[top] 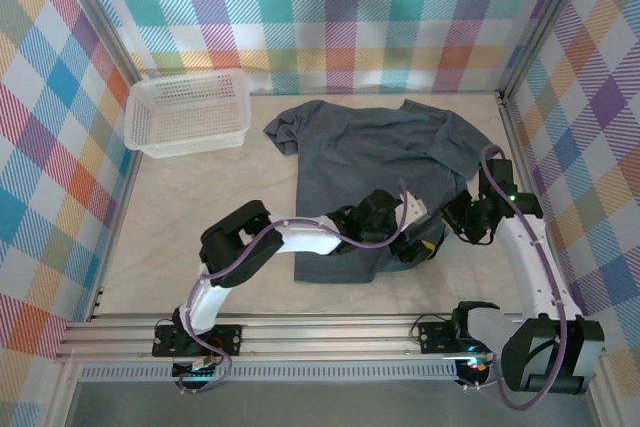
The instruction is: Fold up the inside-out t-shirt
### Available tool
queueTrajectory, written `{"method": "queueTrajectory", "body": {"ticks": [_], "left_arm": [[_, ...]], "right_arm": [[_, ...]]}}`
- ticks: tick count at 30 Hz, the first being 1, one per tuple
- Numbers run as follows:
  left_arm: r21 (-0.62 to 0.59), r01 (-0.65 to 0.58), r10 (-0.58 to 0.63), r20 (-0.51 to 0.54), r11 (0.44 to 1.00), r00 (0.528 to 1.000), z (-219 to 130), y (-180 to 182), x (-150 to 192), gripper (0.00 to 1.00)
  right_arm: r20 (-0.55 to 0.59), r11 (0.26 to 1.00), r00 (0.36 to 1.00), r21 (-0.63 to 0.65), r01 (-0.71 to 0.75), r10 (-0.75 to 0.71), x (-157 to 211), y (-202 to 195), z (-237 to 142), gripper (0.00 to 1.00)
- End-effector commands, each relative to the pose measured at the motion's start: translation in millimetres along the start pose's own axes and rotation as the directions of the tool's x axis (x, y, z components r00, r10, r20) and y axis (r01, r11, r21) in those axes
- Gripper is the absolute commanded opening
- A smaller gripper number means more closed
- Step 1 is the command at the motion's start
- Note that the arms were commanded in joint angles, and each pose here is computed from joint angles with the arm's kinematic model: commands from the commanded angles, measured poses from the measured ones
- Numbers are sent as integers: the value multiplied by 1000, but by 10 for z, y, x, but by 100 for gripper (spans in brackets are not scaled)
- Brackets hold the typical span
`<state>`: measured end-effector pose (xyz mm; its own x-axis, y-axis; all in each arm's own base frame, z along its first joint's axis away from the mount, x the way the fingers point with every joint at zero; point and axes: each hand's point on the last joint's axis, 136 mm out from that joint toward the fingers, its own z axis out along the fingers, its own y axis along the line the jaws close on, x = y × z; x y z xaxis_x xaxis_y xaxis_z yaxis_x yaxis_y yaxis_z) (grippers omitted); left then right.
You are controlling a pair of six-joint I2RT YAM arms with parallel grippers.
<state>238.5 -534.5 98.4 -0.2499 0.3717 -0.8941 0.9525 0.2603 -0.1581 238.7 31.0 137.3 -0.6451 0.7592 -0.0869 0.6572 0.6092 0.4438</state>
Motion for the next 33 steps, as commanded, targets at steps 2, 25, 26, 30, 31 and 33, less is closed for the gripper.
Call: {"method": "queueTrajectory", "body": {"ticks": [2,25,26,30,31,33], "left_arm": [[-70,3,1,57,998,998,148,11,-167,100],[-350,-51,-1,-148,935,989,-265,485,391,68],[-366,-59,-2,-163,929,987,-294,519,428,69],[-412,-61,-30,-211,909,977,-454,663,569,64],[-428,-56,-42,-215,902,976,-509,701,604,62],[-463,-35,-68,-204,885,977,-635,791,626,56]], "right_arm": [[38,997,996,-15,-75,76,-47,43,-198,0],[117,997,993,62,-36,29,-237,-111,-309,0],[120,997,992,65,-35,27,-245,-113,-317,0],[143,997,989,70,-37,27,-304,-122,-366,0],[147,997,989,71,-37,26,-318,-124,-376,0],[153,997,988,76,-33,21,-338,-129,-393,0]]}}
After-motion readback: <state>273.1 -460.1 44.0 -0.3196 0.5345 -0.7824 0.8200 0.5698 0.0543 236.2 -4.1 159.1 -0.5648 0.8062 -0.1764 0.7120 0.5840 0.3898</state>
